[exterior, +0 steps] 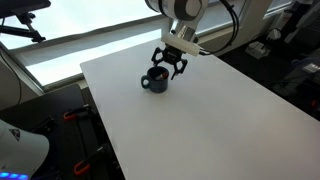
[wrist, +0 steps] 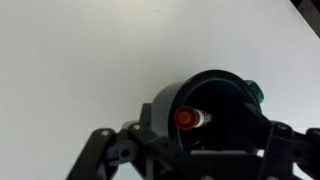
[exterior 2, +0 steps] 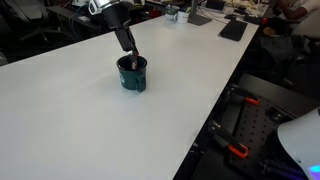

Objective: Put the marker on the table

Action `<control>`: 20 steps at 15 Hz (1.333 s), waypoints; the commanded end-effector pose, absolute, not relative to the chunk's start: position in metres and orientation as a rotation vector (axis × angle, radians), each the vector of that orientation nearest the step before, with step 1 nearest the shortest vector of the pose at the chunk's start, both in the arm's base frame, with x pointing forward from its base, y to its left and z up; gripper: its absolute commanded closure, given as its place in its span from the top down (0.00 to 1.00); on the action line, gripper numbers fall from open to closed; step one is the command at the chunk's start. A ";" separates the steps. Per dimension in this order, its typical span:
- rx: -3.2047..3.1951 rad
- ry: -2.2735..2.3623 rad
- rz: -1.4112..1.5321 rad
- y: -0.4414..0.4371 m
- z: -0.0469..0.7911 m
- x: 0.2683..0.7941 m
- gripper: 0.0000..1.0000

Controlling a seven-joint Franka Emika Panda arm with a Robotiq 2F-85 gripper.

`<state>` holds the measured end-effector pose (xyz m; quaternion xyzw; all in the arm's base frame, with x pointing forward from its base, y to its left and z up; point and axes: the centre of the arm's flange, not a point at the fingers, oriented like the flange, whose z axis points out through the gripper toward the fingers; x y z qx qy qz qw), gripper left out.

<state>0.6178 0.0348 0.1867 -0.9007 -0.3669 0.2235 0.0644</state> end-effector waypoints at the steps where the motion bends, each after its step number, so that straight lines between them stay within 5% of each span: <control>1: -2.715 -1.094 0.655 0.031 0.187 0.620 0.58; 8: -2.720 -1.072 0.651 0.023 0.185 0.624 0.05; 10: -2.720 -1.068 0.646 0.021 0.185 0.624 0.00; 11: -2.722 -1.063 0.653 0.021 0.185 0.624 0.39; 13: -2.732 -1.083 0.648 0.022 0.188 0.622 0.47; 20: -2.763 -1.181 0.580 0.041 0.201 0.620 0.98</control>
